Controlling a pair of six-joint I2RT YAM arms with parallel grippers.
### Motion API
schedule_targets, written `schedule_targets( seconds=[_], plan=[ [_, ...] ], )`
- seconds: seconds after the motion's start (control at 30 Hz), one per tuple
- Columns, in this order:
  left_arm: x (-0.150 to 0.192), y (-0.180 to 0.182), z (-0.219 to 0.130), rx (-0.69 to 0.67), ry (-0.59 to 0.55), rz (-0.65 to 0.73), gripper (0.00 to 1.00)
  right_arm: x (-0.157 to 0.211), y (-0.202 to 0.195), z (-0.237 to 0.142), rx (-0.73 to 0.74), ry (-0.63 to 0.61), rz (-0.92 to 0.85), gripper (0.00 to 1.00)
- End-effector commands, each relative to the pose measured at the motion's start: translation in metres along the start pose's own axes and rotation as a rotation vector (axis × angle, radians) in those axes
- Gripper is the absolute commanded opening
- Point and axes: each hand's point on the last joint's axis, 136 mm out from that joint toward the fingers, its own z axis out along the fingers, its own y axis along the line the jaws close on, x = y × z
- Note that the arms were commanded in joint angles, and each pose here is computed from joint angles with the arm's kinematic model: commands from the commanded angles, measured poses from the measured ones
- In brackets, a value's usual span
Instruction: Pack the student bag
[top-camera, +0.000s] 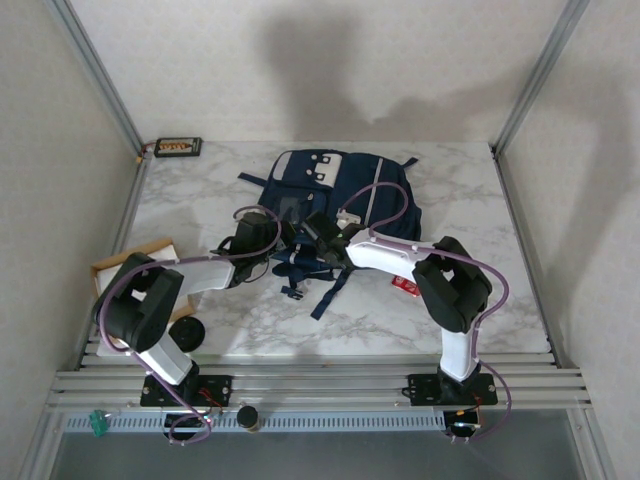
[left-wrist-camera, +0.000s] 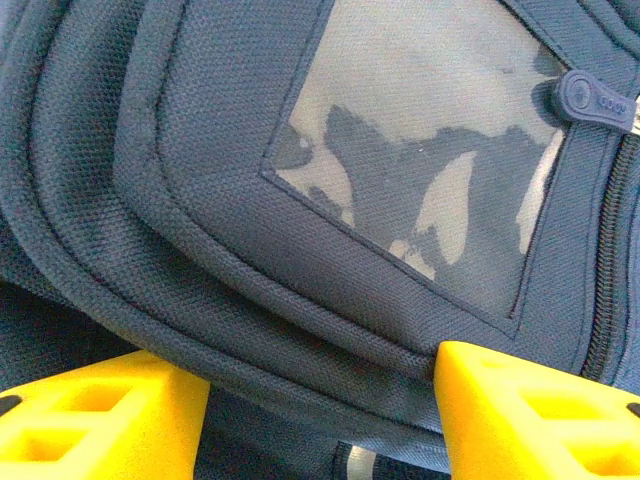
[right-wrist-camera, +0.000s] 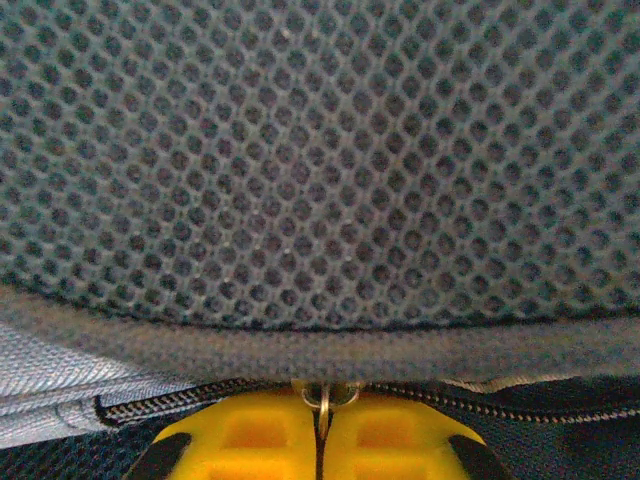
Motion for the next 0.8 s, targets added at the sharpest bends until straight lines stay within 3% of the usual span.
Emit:
schedule_targets(
  seconds=[0.0,0.17,0.3,0.43,0.6,0.77],
  plan=[
    [-0.022,0.012,0.009,-0.047,-0.064,-0.026,0.61,-0.018,-0.014,-0.023,0.0,-0.042,-0.02,0.02],
    [-0.056,0.041,0.014,-0.115,-0.12,-0.045,0.6,-0.016,-0.037,-0.037,-0.01,-0.007,-0.091,0.0],
    [-0.084,0.053,0.015,-0.215,-0.156,0.027,0.6,-0.018,-0.057,-0.048,0.02,-0.01,-0.147,0.0],
    [-0.097,0.037,0.017,-0.105,-0.121,0.001,0.6,-0.018,-0.05,-0.055,-0.067,0.009,-0.164,0.0],
    [-0.069,-0.009,-0.006,0.069,-0.013,-0.069,0.6,-0.01,-0.016,-0.065,-0.195,0.027,-0.213,0.0],
    [-0.016,-0.063,-0.044,0.21,0.031,-0.178,0.58,-0.005,-0.011,-0.064,-0.224,0.046,-0.21,0.0]
  ],
)
